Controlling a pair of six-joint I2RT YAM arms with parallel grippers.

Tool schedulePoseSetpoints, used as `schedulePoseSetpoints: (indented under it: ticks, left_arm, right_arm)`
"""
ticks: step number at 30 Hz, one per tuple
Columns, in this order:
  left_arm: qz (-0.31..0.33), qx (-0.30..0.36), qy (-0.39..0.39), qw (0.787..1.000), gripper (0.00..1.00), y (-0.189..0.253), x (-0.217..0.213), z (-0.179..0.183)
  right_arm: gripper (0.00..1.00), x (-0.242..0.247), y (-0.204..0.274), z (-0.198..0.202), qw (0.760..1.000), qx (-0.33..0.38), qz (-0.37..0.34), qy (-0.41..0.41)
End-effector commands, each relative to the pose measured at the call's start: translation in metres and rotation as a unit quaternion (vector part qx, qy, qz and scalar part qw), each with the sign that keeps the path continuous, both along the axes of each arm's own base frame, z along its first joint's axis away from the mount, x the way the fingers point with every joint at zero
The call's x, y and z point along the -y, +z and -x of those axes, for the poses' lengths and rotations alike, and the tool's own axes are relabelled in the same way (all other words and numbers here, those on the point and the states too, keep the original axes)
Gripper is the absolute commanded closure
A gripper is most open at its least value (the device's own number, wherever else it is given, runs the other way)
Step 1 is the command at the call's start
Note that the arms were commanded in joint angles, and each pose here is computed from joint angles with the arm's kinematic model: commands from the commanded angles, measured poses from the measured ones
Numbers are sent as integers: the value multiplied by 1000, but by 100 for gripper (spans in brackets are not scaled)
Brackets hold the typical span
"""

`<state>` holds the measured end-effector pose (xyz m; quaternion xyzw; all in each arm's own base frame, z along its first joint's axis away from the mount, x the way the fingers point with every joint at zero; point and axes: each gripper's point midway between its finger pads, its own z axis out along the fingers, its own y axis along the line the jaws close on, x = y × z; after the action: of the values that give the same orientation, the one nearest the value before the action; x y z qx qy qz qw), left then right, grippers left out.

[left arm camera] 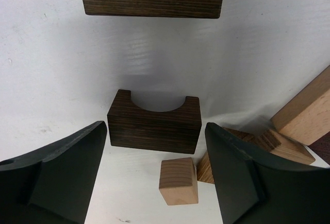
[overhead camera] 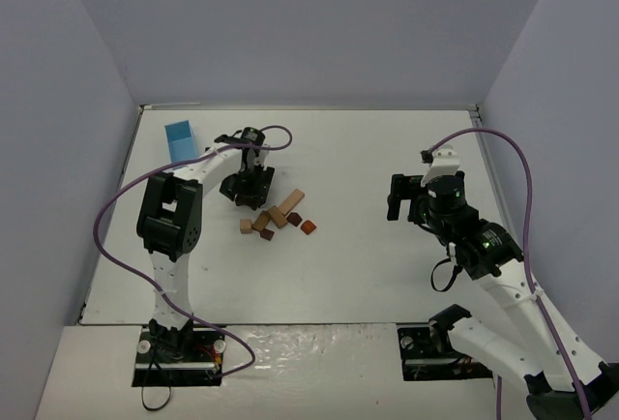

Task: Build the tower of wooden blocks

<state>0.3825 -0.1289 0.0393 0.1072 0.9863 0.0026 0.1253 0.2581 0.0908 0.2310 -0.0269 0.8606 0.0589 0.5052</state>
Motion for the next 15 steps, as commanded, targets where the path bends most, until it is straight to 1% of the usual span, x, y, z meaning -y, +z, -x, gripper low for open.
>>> schedulePoseSetpoints:
  ticks: [1, 5, 8, 10, 13, 15]
  left_arm:
    - [23, 61, 11, 998, 24, 51, 3, -16]
    - [42, 84, 36, 995, 22, 82, 5, -15]
    - [82, 105, 73, 988, 21, 109, 12, -7]
    - [114, 122, 83, 983, 19, 129, 23, 3]
    - [120, 135, 88, 980, 19, 139, 41, 20]
    - [110, 154, 108, 976, 19, 144, 46, 27]
  right_arm:
    - [0, -3, 28, -14, 999, 44, -9, -6]
    - [0, -3, 32, -15, 999, 48, -7, -5]
    - [0, 0, 37, -16, 998, 54, -2, -8]
    - [0, 0, 40, -15, 998, 59, -4, -9]
    - [0, 1, 43, -14, 998, 63, -10, -14]
    - [0, 2, 44, -13, 998, 64, -18, -18]
